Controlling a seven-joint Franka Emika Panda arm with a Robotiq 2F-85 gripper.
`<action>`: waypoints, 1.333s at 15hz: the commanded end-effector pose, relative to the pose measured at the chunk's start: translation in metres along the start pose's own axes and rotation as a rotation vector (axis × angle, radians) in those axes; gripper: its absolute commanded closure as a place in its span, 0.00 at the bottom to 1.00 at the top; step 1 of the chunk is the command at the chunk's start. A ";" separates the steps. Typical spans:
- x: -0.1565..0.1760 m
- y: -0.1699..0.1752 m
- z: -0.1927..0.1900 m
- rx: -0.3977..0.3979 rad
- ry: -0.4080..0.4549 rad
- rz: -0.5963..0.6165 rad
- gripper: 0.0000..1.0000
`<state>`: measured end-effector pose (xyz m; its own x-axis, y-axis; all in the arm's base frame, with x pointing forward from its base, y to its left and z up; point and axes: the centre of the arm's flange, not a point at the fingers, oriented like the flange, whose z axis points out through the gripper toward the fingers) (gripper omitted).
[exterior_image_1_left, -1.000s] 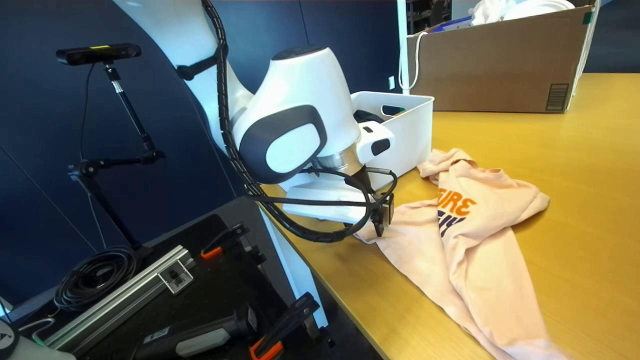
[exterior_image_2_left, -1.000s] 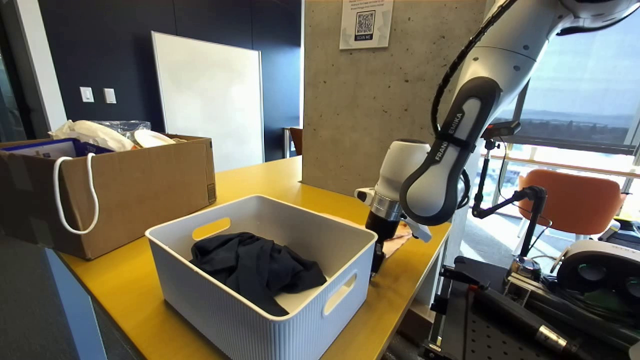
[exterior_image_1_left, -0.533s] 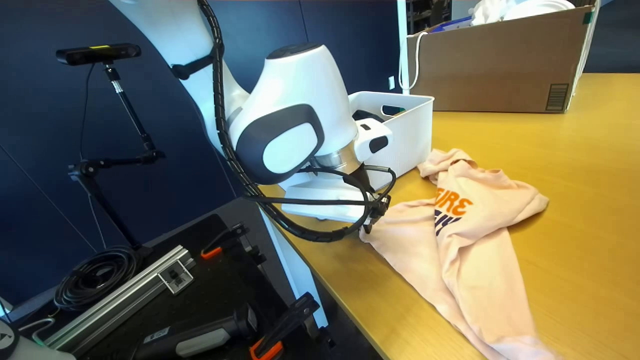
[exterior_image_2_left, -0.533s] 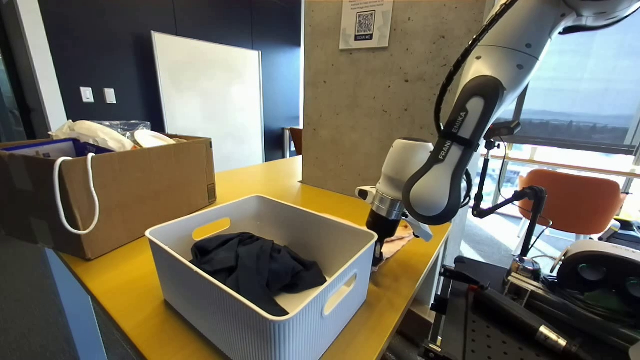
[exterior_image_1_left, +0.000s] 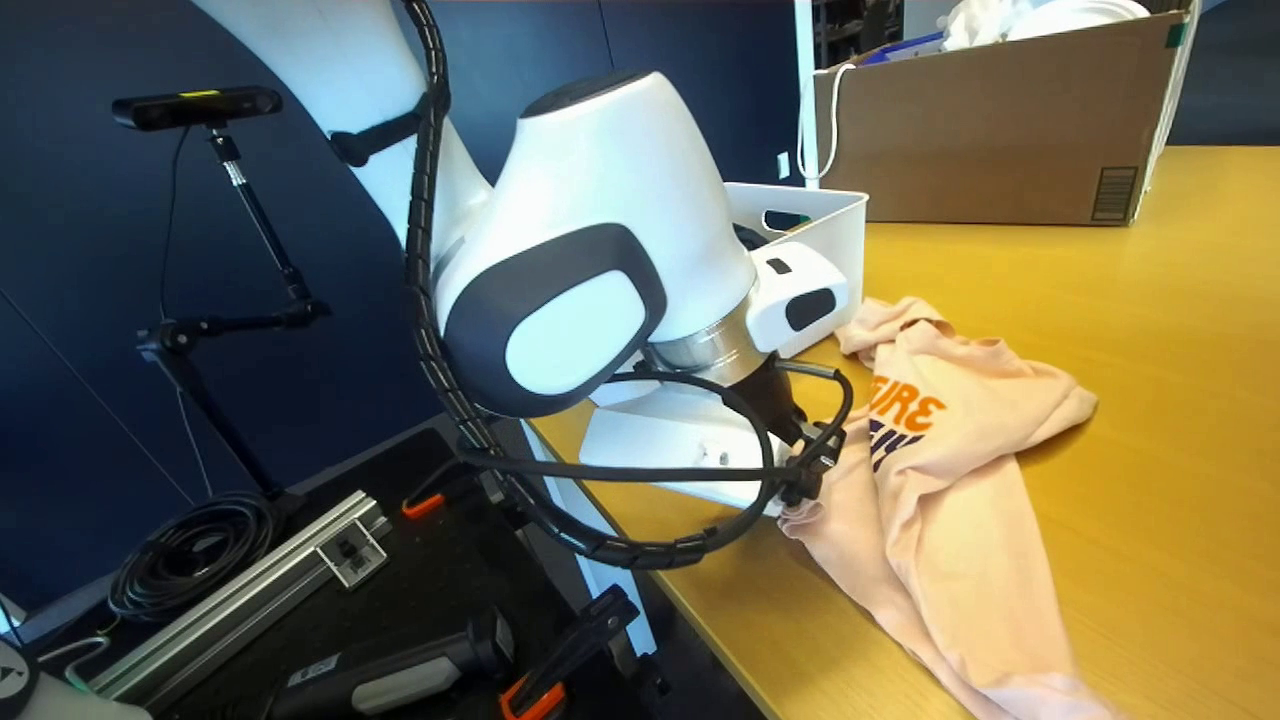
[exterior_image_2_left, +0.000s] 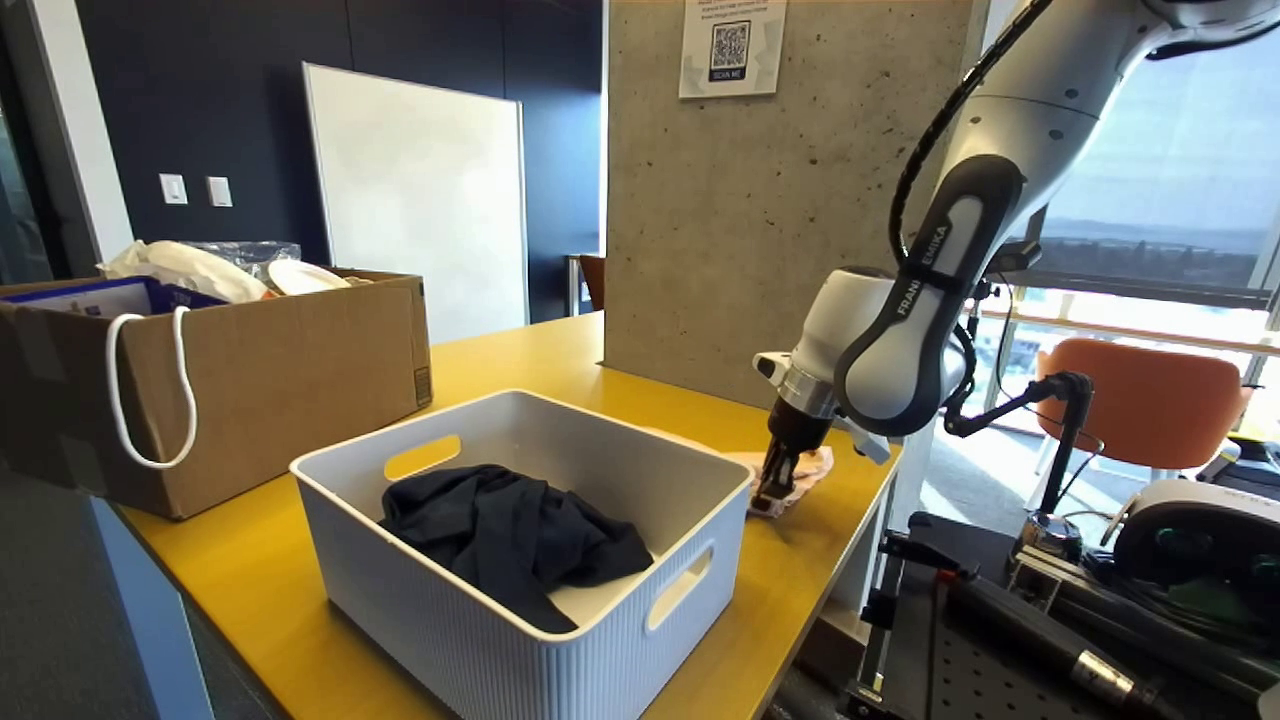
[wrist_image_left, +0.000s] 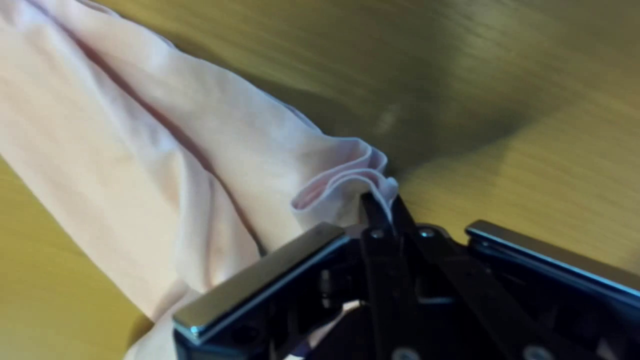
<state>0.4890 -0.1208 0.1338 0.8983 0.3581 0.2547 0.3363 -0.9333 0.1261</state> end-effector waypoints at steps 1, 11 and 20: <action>-0.002 0.002 -0.015 -0.035 0.019 0.013 0.99; 0.018 -0.137 -0.057 0.213 -0.091 -0.156 0.99; -0.027 -0.049 -0.068 0.135 -0.268 0.153 0.55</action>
<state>0.4289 -0.0743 0.1709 0.9674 0.2524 0.0186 0.2529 -0.9671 -0.0284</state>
